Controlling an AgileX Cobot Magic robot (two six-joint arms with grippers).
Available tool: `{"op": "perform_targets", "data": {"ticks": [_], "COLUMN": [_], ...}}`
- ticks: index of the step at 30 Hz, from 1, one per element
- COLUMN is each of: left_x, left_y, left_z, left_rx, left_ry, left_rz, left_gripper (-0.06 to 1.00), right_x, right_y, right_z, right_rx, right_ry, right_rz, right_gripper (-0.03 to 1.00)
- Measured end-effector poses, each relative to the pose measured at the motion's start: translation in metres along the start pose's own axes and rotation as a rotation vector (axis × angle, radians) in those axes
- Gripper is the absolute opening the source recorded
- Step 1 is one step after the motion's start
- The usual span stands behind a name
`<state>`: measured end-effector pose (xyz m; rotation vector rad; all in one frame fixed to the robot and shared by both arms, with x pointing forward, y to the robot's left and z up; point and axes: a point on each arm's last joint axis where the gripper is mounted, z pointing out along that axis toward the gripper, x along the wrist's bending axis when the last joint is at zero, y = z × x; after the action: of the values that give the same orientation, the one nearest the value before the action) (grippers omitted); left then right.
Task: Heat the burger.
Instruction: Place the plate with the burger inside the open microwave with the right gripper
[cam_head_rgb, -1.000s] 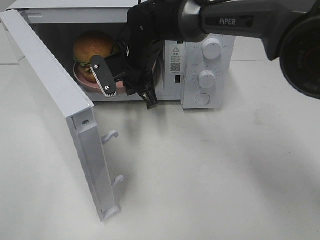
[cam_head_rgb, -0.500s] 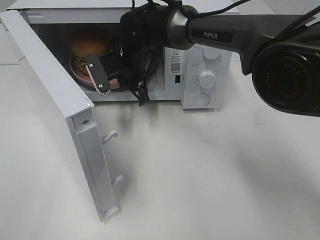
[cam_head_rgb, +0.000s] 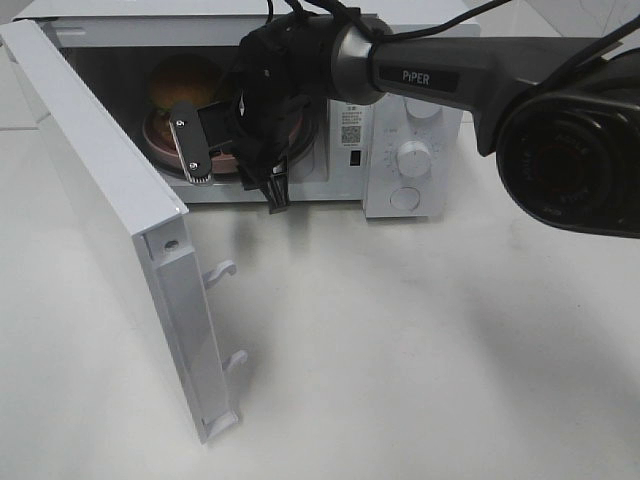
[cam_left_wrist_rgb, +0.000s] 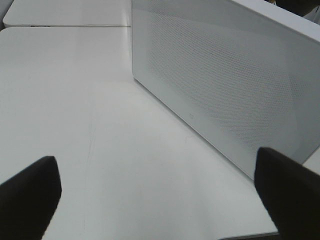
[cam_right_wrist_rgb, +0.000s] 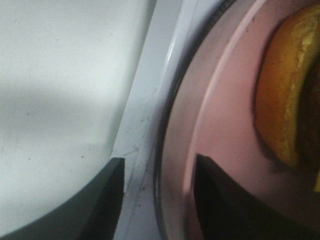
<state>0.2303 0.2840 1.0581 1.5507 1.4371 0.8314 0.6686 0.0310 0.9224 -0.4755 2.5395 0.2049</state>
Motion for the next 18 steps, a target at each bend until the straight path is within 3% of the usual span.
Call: {"op": "perform_targets", "data": {"ticks": [6,10,12,18], "left_x": [0.000,0.000,0.000,0.000], "left_y": [0.000,0.000,0.000,0.000], "left_z": [0.000,0.000,0.000,0.000], "left_rx": [0.000,0.000,0.000,0.000], "left_ry": [0.000,0.000,0.000,0.000], "left_rz": [0.000,0.000,0.000,0.000], "left_gripper": [0.97,0.97,0.97,0.97], "right_x": [0.011,0.015,0.018,0.031], "right_y": [-0.003,-0.005,-0.007,-0.011], "right_z": [-0.002,-0.010,-0.023,-0.036], "right_rx": [0.014,0.009,-0.006,-0.016], "right_ry": [0.044,0.041,0.015,0.012], "right_rz": [0.002,0.001,0.000,-0.004], "right_gripper": [0.59,0.65,0.73,0.77]}}
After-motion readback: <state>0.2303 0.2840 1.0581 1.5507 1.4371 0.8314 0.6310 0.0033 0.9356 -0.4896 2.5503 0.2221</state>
